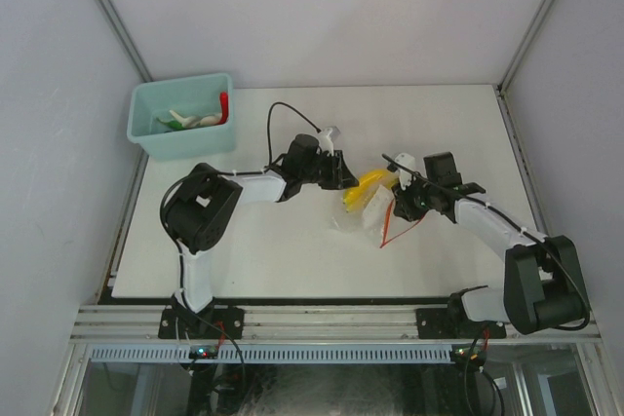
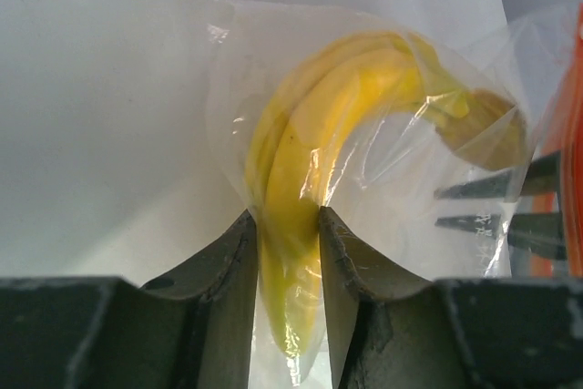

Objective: Open the zip-top bag and remove the fake food
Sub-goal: Pick up the fake fruit from the zipper food storage bag.

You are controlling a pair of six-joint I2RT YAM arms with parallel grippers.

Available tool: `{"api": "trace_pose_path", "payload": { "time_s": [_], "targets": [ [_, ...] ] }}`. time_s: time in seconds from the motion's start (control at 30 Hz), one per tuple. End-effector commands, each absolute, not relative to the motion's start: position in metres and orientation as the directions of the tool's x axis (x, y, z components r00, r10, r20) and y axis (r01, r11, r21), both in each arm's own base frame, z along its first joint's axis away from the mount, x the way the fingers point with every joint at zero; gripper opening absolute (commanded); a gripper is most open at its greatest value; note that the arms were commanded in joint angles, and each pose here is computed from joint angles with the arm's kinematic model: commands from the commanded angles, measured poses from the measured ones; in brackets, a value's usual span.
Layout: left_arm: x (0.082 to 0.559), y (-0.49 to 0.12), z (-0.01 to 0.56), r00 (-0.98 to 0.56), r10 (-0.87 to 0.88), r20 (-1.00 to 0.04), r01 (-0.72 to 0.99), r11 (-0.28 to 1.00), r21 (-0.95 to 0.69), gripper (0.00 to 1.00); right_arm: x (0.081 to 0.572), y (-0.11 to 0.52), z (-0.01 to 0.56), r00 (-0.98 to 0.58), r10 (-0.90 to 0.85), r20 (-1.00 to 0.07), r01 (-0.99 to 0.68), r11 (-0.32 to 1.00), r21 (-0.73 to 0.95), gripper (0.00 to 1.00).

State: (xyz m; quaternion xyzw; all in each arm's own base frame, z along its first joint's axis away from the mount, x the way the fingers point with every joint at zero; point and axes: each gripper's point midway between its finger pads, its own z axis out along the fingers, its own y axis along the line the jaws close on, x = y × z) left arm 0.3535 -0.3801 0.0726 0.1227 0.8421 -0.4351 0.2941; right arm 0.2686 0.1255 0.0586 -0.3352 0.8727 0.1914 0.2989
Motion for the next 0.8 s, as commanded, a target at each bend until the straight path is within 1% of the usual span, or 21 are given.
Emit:
{"api": "trace_pose_path", "payload": {
  "time_s": [0.0,0.13,0.37,0.43,0.57,0.7,0.77],
  "targets": [
    [0.351,-0.388,0.071,-0.816,-0.049,-0.576,0.450,0.571,-0.686,0.35,0.294,0.106,0.056,-0.649,-0.382,-0.657,-0.578,0.810,0.099,0.22],
    [0.351,-0.388,0.070,-0.819,-0.048,-0.572,0.445,0.577,-0.685,0.33,0.299,0.102,0.060,-0.678,-0.315,-0.664,-0.539,0.828,0.157,0.26],
    [0.353,-0.388,0.066,-0.824,-0.037,-0.566,0.438,0.593,-0.676,0.32,0.303,0.093,0.081,-0.652,-0.238,-0.720,-0.539,0.813,0.219,0.34],
    [0.353,-0.387,0.065,-0.826,-0.036,-0.562,0.434,0.595,-0.676,0.32,0.305,0.090,0.086,-0.637,-0.222,-0.738,-0.545,0.807,0.227,0.38],
    [0.352,-0.389,0.068,-0.826,-0.029,-0.563,0.442,0.585,-0.679,0.32,0.307,0.097,0.093,-0.600,-0.224,-0.768,-0.595,0.766,0.241,0.49],
    [0.353,-0.391,0.072,-0.821,-0.012,-0.571,0.459,0.579,-0.673,0.32,0.315,0.104,0.099,-0.547,-0.231,-0.805,-0.639,0.737,0.222,0.56],
    [0.352,-0.392,0.074,-0.821,-0.003,-0.572,0.466,0.575,-0.672,0.32,0.321,0.106,0.102,-0.516,-0.242,-0.822,-0.653,0.731,0.195,0.57]
  ]
}}
